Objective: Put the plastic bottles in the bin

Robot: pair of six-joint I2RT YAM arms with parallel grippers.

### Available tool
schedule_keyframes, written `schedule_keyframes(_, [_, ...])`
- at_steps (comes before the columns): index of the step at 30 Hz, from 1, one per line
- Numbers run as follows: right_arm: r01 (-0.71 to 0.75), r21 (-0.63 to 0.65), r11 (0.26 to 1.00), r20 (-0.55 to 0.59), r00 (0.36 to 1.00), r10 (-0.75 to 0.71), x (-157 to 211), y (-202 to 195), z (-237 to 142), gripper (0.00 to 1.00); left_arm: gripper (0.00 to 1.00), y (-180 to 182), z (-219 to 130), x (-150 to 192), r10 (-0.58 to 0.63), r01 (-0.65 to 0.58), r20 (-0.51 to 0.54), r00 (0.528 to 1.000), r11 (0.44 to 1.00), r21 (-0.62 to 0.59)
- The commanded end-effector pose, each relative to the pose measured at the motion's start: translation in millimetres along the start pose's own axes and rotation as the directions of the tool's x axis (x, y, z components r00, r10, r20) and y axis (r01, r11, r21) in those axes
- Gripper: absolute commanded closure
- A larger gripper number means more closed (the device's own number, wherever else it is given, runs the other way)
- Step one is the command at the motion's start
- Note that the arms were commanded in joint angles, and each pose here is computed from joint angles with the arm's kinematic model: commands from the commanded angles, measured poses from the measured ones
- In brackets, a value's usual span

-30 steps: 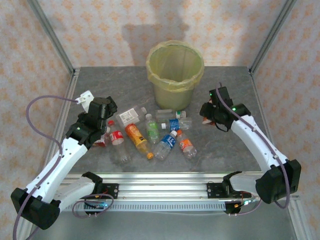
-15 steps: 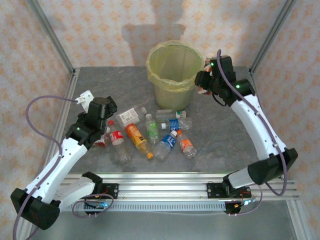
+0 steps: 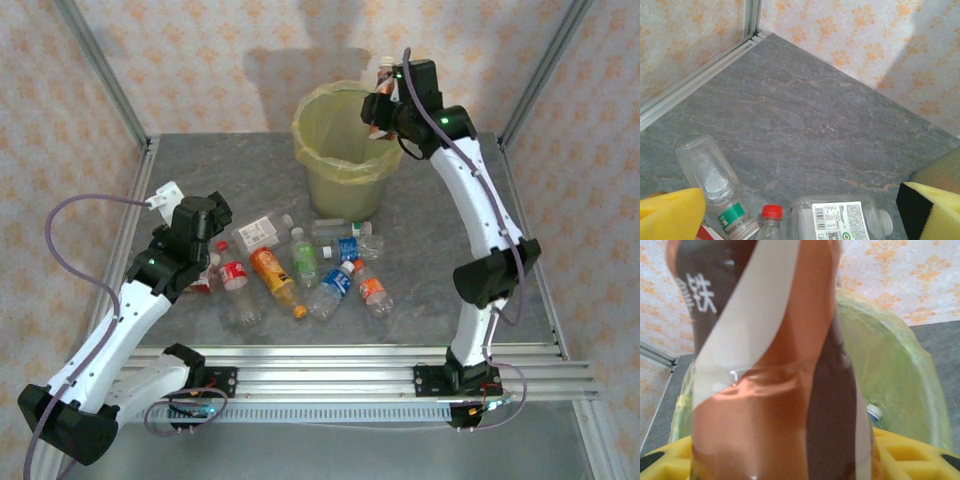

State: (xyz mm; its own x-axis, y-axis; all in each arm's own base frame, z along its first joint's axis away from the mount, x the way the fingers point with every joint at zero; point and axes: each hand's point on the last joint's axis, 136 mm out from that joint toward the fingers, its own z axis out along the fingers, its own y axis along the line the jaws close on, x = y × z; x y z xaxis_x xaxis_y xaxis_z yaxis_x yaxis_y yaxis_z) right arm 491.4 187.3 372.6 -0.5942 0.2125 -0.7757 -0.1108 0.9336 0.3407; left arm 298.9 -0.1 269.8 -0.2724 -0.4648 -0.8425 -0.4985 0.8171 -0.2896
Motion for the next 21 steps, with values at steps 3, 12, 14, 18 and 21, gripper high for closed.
schedule_keyframes(3, [0.042, -0.027, 0.999, -0.077, 0.996, -0.044, 11, 9, 40, 0.64, 0.00, 5, -3, -2, -0.015, 0.015, 0.003, 1.000, 1.000, 0.002])
schedule_keyframes(12, [0.046, -0.022, 0.999, -0.189, 0.981, -0.049, 45, 3, 96, 0.64, 0.00, 11, -6, 1, -0.013, 0.013, 0.002, 1.000, 1.000, -0.004])
schedule_keyframes(14, [0.053, -0.014, 0.998, -0.214, 0.975, -0.055, 54, -1, 103, 0.64, 0.00, 12, -6, 1, -0.009, 0.009, 0.001, 1.000, 1.000, -0.009])
schedule_keyframes(18, [0.079, 0.009, 0.997, -0.261, 0.962, -0.074, 70, -9, 116, 0.64, 0.00, 14, -6, 2, -0.004, 0.004, -0.001, 1.000, 1.000, -0.015])
schedule_keyframes(21, [0.098, 0.025, 0.995, -0.286, 0.954, -0.087, 79, -16, 124, 0.64, 0.00, 16, -6, 3, -0.003, 0.003, 0.000, 1.000, 1.000, -0.022])
